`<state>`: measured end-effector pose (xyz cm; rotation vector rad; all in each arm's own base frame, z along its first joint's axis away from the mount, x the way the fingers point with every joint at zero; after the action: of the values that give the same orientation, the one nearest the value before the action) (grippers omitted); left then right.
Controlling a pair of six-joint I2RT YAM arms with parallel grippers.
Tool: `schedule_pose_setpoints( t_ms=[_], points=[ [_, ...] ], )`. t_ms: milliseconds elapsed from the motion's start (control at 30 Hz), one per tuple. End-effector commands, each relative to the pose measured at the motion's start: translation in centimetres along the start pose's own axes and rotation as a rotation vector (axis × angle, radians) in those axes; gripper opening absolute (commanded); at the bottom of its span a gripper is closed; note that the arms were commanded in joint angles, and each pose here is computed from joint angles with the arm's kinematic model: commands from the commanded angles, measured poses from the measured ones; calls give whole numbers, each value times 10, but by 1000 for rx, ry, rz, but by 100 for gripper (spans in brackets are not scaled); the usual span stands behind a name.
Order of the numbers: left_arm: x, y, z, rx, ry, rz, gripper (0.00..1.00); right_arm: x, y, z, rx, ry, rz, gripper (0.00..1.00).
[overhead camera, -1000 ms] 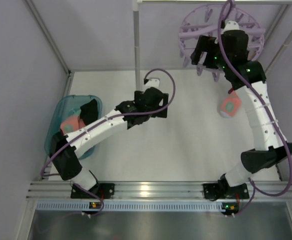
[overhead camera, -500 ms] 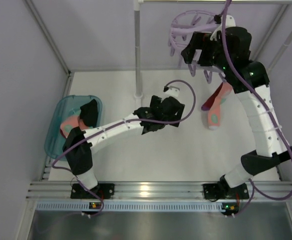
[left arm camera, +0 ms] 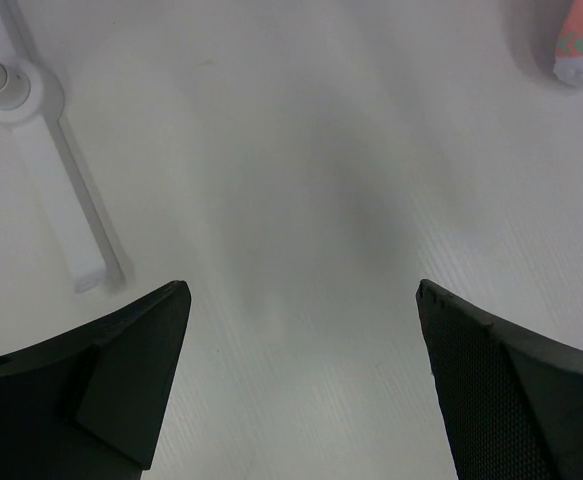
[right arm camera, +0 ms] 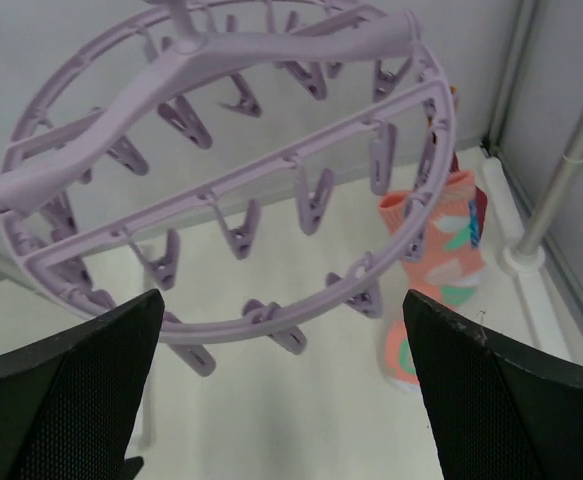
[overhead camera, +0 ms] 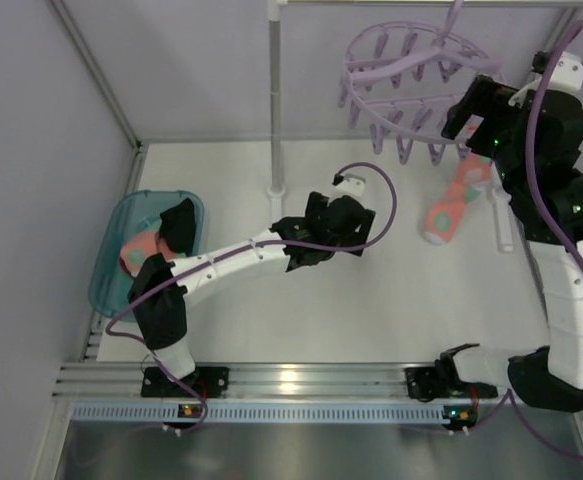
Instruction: Remove the socks clipped to the hanger
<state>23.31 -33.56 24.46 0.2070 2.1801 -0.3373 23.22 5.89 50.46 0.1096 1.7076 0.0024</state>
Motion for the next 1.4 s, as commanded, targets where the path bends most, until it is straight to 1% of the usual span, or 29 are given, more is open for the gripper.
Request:
schedule_pose_setpoints(
  t_ms=[0, 100, 167, 300, 433, 533, 667, 733, 800, 833, 900, 1000, 1133, 1367],
  points=[
    [-16, -13, -8, 57, -58, -27, 98, 22, -17, 11, 107, 91, -1, 99],
    [-13, -15, -10, 65, -53, -18, 98, 32, -24, 15, 125, 107, 10, 99],
    [-13, -15, -12, 69, -53, -15, 98, 34, -27, 16, 118, 91, 26, 99],
    [-10, -13, -15, 67, -51, -7, 98, 51, -25, 35, 71, 132, 50, 98],
    [-13, -10, -20, 69, -61, -3, 98, 63, -20, 49, 11, 178, 71, 93],
    [-13, -7, -21, 62, -65, 1, 98, 70, -15, 51, -35, 183, 86, 81],
    [-13, -6, -22, 58, -68, 1, 98, 75, -9, 54, -108, 192, 96, 79],
    [-13, -6, -23, 60, -68, -3, 98, 77, -1, 58, -176, 208, 105, 75],
    [-12, -5, -24, 58, -67, -10, 98, 81, 6, 63, -232, 228, 124, 74],
    [-12, -4, -25, 60, -67, -11, 98, 81, 10, 65, -278, 227, 136, 70],
    [-12, -1, -28, 56, -72, -13, 98, 84, 16, 70, -311, 245, 154, 65],
    [-13, 5, -36, 50, -87, -22, 98, 84, 26, 73, -361, 244, 177, 62],
    [-15, 12, -46, 45, -107, -32, 98, 80, 46, 72, -424, 238, 181, 59],
    [-17, 19, -54, 39, -123, -38, 98, 68, 86, 68, -525, 224, 151, 60]
  ],
)
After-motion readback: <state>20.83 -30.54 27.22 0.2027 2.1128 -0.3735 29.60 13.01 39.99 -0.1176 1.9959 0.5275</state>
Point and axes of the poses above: each gripper's point midway between its finger pads, its own z axis out along the fingers, its own y axis along the line the jaws close on, x = y × z, the point moved 9 cm from there along -z, back along the fingers, and after that the axes turned 11 degrees about -z, right-handed, at the moved point
